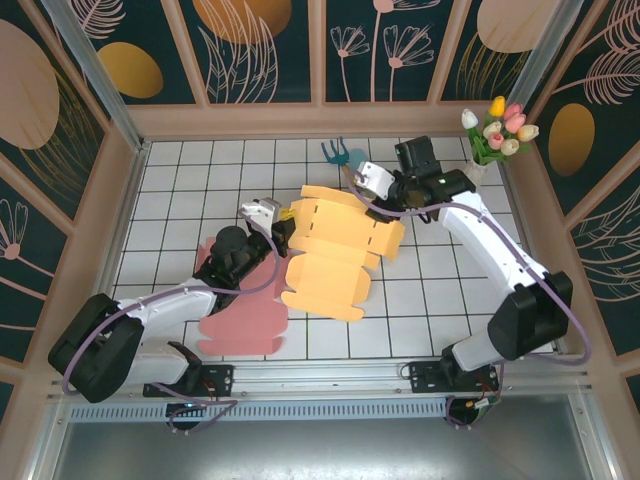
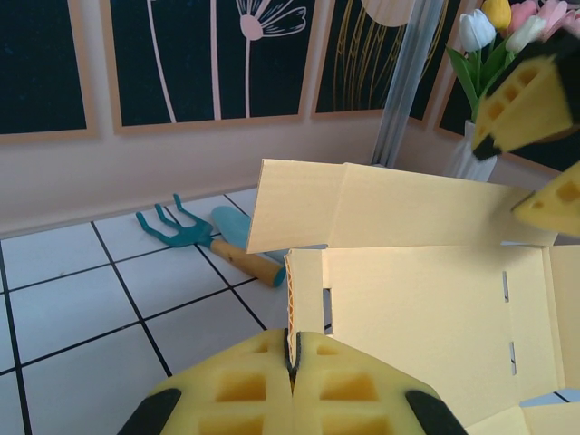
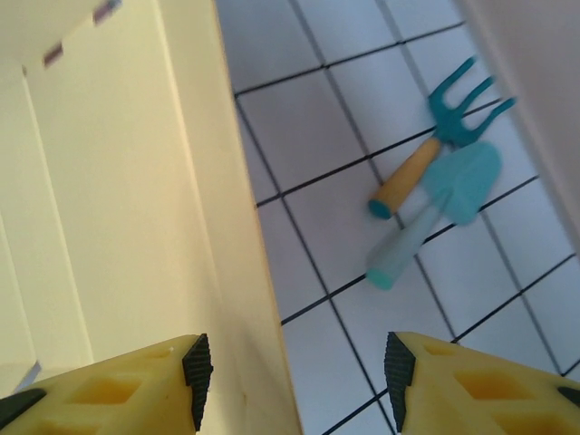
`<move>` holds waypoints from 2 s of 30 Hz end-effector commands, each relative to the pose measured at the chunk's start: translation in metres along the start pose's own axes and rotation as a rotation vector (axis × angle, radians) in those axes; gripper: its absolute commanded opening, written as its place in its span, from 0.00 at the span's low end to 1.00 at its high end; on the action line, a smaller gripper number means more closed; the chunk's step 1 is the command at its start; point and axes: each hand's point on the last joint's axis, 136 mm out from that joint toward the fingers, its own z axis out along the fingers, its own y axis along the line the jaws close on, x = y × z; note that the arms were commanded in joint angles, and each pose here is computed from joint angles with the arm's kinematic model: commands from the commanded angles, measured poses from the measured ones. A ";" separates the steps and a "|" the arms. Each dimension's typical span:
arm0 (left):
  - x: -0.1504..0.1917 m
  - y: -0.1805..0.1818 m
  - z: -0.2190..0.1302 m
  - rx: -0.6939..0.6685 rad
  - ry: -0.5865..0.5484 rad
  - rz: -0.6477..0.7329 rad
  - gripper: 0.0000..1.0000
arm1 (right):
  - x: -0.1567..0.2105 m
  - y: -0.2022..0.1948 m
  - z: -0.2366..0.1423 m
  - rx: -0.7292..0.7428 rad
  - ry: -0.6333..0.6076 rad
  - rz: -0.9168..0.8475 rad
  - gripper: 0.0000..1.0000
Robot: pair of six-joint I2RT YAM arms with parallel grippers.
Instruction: Fold the paper box
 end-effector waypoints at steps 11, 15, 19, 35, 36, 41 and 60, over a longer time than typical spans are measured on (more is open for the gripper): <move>-0.008 -0.008 0.001 0.041 -0.043 0.037 0.00 | 0.022 0.009 0.010 -0.128 0.078 -0.021 0.48; -0.007 -0.008 0.002 0.039 -0.041 0.037 0.00 | 0.024 0.012 0.011 -0.146 0.084 -0.021 0.39; -0.007 -0.008 0.003 0.040 -0.037 0.038 0.00 | 0.023 0.014 0.011 -0.154 0.079 -0.023 0.39; 0.000 -0.011 0.009 0.059 -0.010 0.035 0.00 | 0.017 0.012 0.010 -0.162 0.097 -0.031 0.33; 0.000 -0.011 0.008 0.061 -0.012 0.035 0.00 | 0.017 0.013 0.011 -0.165 0.101 -0.030 0.33; 0.000 -0.013 0.007 0.072 -0.014 0.034 0.00 | 0.023 0.016 0.020 -0.187 0.128 -0.027 0.33; -0.016 0.060 -0.029 -0.364 -0.103 -0.294 0.25 | 0.038 0.002 0.005 -0.029 0.234 -0.024 0.00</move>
